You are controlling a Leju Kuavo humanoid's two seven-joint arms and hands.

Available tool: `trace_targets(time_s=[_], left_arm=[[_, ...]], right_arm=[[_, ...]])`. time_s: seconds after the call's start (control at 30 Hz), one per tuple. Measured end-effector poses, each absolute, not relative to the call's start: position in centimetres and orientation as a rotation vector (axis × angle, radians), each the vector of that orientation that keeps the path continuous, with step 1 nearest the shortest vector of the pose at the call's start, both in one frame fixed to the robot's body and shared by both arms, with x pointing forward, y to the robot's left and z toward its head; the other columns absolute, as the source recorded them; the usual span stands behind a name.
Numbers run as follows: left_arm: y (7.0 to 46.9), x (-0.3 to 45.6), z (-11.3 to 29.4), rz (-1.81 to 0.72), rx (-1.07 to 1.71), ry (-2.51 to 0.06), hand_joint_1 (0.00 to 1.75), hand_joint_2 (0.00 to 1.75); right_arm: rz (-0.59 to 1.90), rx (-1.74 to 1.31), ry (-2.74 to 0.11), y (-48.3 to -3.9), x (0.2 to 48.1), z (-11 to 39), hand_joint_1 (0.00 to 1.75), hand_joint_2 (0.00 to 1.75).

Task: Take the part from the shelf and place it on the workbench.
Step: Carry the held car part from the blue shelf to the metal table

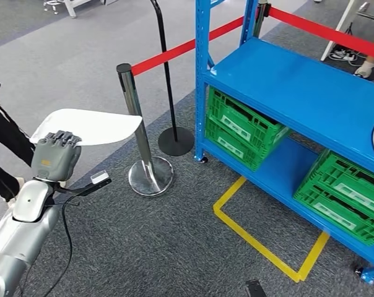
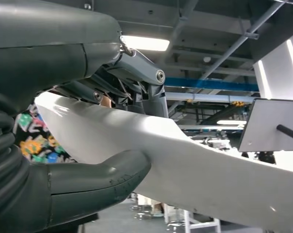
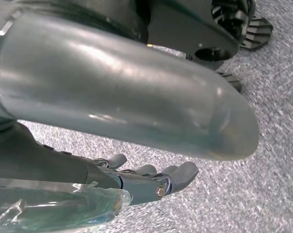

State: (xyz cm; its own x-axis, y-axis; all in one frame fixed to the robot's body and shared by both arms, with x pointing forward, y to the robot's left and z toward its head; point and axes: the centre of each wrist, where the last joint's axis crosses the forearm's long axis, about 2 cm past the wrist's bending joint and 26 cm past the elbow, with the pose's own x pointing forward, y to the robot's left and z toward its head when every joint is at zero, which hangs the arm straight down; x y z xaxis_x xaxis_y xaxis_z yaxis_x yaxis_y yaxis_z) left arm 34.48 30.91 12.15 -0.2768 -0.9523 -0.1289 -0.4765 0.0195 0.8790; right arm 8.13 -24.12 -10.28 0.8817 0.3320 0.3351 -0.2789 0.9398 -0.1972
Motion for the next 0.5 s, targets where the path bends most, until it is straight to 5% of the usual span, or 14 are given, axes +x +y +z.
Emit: trace_targets(time_s=[0.5], left_arm=[[30.64,34.74,12.45,-1.195,1.455,-1.798,1.24,1.75]], right_arm=[[0.323,-0.143,-0.377,-24.21,8.3,-10.26,0.0,0.0]])
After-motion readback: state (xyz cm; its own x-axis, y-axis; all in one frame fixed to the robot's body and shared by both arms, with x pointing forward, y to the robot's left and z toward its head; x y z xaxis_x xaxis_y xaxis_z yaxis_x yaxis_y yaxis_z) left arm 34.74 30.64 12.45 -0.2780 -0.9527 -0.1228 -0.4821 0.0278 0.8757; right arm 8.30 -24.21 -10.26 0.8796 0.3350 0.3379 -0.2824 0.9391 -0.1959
